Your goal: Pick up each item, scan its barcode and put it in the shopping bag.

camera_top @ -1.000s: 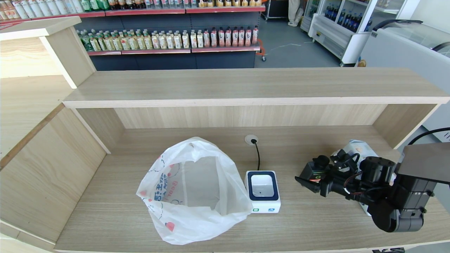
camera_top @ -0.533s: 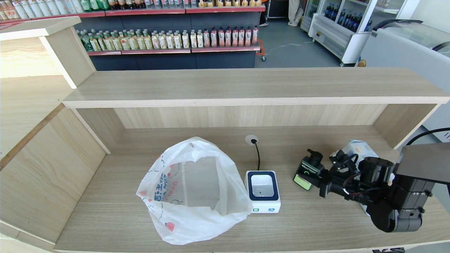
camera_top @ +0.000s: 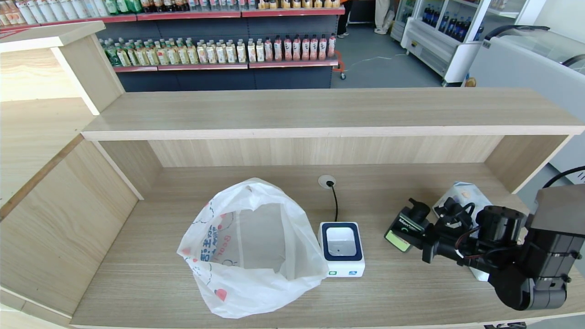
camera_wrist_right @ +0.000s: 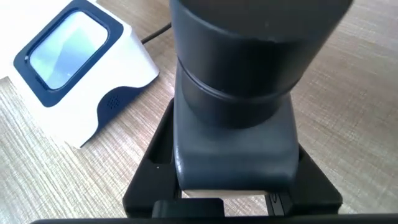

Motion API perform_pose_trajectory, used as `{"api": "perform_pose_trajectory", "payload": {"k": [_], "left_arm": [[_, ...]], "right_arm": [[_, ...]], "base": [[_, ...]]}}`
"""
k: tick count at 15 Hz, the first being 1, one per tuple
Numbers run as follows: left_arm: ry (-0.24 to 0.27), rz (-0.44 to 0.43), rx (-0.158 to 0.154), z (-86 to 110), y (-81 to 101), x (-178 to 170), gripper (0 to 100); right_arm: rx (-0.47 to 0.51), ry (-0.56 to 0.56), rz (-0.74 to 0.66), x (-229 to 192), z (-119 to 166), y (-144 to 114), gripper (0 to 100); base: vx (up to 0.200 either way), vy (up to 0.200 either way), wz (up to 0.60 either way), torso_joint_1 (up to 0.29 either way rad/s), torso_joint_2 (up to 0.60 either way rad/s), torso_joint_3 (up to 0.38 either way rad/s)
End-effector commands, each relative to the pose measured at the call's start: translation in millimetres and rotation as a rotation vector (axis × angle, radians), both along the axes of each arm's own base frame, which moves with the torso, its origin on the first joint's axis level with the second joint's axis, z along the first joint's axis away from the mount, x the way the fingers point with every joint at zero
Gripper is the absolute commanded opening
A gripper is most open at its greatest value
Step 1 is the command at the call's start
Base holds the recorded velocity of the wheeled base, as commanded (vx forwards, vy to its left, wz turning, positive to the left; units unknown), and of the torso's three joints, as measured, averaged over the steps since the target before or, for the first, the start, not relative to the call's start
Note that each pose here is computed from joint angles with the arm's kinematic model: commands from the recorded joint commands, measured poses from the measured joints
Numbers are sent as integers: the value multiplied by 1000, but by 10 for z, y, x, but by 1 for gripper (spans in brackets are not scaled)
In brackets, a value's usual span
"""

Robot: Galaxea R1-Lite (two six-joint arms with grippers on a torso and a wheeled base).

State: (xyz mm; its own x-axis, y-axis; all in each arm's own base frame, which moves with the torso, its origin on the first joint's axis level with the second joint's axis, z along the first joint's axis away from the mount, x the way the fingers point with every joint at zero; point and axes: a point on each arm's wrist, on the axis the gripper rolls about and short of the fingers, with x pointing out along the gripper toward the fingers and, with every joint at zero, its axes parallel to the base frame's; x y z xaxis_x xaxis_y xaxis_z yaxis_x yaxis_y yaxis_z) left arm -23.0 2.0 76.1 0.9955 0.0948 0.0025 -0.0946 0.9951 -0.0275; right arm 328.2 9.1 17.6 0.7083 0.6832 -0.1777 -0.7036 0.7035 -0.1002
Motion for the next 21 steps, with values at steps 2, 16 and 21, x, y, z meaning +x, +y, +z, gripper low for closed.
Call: {"api": "perform_pose_trajectory", "payload": {"k": [2,16,21], "left_arm": [[-1,2,0,0,0,0,100],[-1,0,0,0,0,0,100],[-1,0,0,0,0,0,100]], "right_arm": [[-43,-125,-2,-120,345,-41,0],[-504,-925,-50,-1375,1659,-90,0],[-646,-1138,-2,-1490,1766,18,0]], "base": [[0,0,0,0,0,0],[0,0,0,0,0,0],[0,0,0,0,0,0]]}}
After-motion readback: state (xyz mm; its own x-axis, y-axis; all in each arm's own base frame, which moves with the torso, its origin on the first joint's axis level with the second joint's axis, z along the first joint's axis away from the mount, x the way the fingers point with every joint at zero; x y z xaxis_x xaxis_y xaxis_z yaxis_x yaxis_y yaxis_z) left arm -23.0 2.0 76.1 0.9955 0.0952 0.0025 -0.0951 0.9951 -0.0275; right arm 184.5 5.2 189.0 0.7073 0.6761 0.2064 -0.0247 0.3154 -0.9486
